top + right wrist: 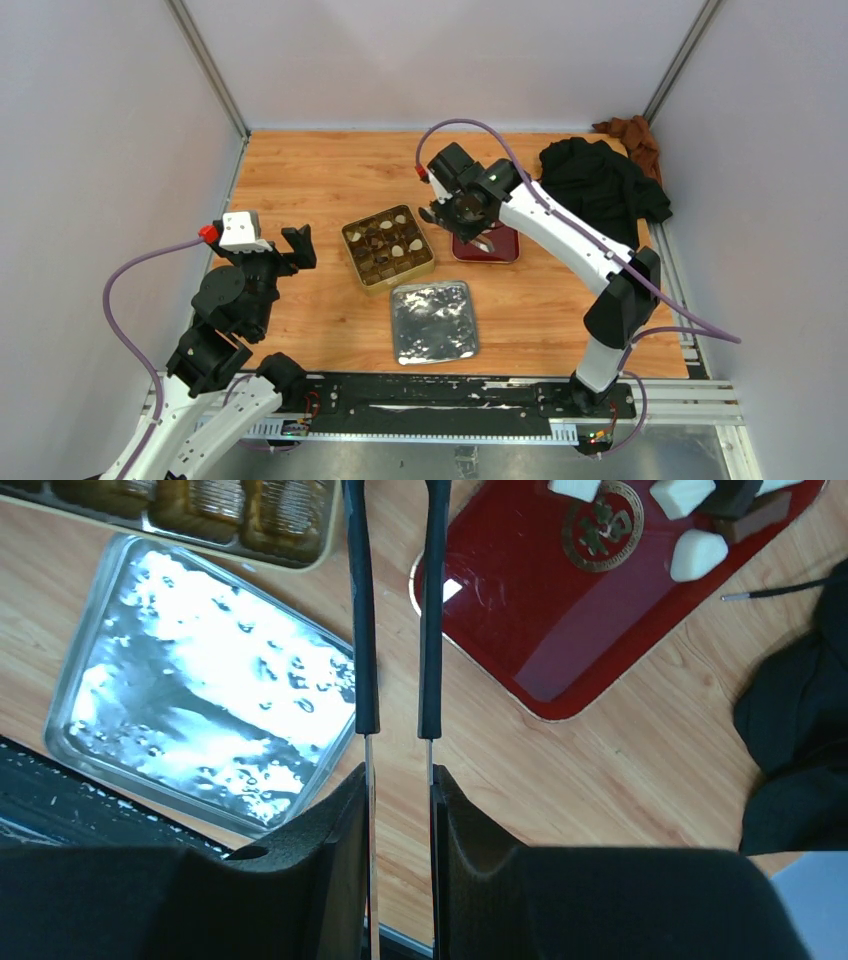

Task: Pack the chocolate
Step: Place the fake chocolate in the packing box.

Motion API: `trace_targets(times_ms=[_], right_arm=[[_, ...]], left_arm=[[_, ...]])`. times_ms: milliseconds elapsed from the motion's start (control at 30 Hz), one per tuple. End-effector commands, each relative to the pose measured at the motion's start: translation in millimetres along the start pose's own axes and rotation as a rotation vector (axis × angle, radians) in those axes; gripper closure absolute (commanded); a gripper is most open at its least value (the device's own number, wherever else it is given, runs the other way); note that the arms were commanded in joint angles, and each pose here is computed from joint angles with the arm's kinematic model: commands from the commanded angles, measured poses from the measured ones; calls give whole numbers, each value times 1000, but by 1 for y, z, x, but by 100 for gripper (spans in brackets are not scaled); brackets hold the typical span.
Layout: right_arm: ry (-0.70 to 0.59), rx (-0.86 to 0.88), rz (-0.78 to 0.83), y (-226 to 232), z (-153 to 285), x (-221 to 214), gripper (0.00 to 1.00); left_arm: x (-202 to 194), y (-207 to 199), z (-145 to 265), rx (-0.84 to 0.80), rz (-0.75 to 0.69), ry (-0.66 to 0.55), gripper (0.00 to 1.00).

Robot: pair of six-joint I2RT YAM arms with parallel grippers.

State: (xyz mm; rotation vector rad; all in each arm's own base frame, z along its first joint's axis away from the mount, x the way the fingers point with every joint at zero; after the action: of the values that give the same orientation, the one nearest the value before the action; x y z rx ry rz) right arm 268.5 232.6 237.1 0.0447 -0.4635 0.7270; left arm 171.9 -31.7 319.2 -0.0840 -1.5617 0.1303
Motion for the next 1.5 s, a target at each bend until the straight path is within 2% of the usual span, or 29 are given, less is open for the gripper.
trace_targets(times_ms=[0, 600, 1067, 1267, 1467], right_arm=[[-21, 40, 46, 25, 10, 9, 89], [-18, 180, 222, 110, -8, 28, 88], [3, 239, 256, 139, -29, 33, 88], [15, 232, 264, 142, -37, 34, 83], [23, 230, 268, 142, -40, 33, 69]], left_arm=[[1, 1, 0, 7, 14, -17, 0], [1, 2, 0, 10, 13, -18, 0], [1, 1, 0, 7, 12, -16, 0], [1, 1, 0, 6, 13, -16, 0], [0, 1, 0, 5, 13, -16, 0]])
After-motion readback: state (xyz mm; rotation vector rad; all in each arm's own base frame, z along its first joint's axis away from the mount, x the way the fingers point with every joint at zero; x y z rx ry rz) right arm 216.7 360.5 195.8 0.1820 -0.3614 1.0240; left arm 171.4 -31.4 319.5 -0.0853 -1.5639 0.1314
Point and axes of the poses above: each gripper's point midway between its finger pads, its own z axis back along the fingers, its own y axis along the line the jaws close on, x = y × z, the point moved 5 cm from there along z, back along the fingers, and after that the axes turned 1 degree about z, right-handed, at the moved point
